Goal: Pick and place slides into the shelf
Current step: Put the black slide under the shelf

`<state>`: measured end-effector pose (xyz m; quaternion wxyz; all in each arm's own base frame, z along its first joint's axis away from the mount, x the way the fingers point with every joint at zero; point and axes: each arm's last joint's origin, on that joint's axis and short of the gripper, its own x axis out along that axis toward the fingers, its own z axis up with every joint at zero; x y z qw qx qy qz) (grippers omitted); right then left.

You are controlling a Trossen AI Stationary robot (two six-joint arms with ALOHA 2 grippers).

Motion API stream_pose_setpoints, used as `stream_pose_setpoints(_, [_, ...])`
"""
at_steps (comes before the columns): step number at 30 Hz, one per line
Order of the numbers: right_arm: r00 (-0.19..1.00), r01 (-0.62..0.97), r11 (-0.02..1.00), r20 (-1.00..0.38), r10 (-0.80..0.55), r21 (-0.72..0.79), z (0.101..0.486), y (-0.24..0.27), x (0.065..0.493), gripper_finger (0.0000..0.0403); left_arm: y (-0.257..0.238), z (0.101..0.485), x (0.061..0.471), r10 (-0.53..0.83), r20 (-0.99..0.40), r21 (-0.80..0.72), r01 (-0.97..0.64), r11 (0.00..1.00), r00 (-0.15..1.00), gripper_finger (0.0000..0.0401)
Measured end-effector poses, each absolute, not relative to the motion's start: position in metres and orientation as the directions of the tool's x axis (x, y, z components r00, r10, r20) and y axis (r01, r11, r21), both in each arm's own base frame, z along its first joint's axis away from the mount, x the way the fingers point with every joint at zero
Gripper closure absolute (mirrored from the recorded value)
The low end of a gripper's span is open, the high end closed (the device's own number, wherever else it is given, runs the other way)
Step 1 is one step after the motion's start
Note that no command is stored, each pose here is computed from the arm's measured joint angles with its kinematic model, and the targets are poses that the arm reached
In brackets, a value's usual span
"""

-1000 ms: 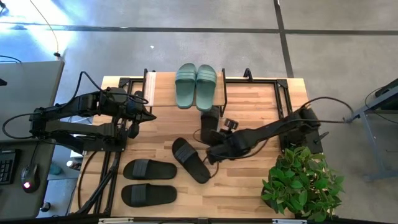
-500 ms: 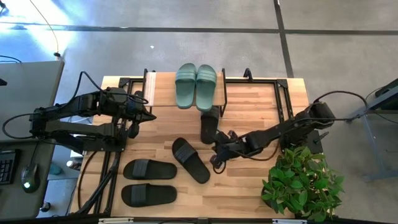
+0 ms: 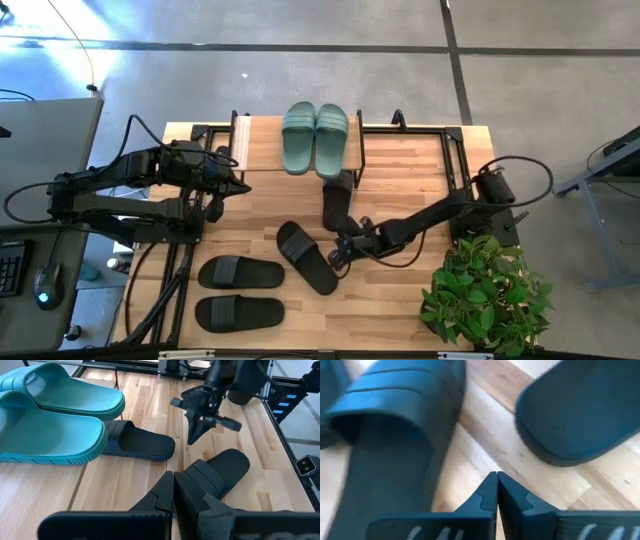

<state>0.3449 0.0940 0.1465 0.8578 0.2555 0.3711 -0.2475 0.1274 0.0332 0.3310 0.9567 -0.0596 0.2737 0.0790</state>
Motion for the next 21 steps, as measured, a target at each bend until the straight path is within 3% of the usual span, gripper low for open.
stream_pose_setpoints(21, [0.503, 0.753, 0.630, -0.784, -0.365, 0.190, 0.125, 0.041, 0.356, 0.0403, 0.033, 0.331, 0.127, 0.118, -0.533, -0.071, -0.183, 0.981, 0.838, 0.0400])
